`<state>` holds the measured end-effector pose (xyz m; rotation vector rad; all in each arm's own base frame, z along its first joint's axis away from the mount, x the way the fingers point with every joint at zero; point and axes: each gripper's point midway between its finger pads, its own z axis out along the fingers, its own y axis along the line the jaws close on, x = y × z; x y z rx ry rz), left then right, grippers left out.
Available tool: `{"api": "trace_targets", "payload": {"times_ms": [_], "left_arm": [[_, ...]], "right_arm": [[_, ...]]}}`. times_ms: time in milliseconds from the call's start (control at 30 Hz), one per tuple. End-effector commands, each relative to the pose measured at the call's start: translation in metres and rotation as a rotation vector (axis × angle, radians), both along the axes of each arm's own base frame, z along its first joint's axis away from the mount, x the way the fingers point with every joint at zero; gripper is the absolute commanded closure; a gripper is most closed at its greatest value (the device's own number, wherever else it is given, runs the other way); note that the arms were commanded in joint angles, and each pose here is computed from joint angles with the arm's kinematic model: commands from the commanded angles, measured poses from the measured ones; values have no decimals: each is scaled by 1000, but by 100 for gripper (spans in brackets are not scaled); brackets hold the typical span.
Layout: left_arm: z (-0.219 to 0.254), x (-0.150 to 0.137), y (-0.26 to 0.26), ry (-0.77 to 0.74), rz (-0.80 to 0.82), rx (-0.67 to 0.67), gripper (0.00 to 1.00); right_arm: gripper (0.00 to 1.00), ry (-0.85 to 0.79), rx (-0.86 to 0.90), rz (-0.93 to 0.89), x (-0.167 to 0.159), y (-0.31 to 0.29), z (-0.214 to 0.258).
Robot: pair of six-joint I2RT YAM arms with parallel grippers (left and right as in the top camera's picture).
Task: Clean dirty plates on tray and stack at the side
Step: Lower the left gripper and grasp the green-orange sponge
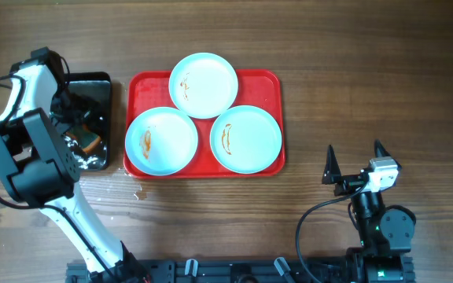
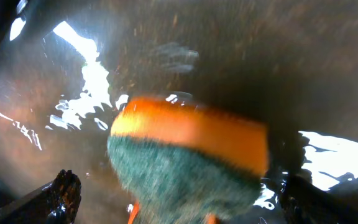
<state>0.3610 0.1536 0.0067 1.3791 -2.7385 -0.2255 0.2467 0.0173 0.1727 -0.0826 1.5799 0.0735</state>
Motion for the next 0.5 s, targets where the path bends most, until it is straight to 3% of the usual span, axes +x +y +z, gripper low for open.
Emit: {"api": "trace_targets", "payload": {"times_ms": [0,33,133,200,233,267,333,367,433,467], "left_arm": [[-6,6,14,-8,-3,68,0],[-6,8,15,-17,-3,72,1],[-8,15,18,-49,-2,83,42],[-11,15,19,-52,-5,93,64],[-12,13,21,-46,-6,103,88],[-13,11,23,-37,-6,116,96],[-13,9,22,-30,-7,117,96],[-12,7,22,-24,-7,114,80],[-8,5,21,-12,-9,110,0],[-5,3,20,-5,-8,107,0]], "right_arm": [[0,-10,-17,-11,0,-2,2],[0,-10,-17,-11,0,-2,2],[0,-10,-17,-11,0,-2,2],[0,-10,-17,-11,0,-2,2],[0,-10,-17,-11,0,-2,2],[0,-10,-17,-11,0,-2,2],[0,-10,-17,-11,0,-2,2],[0,-10,-17,-11,0,-2,2],[0,-10,-17,-11,0,-2,2],[0,-10,-17,-11,0,-2,2]]}}
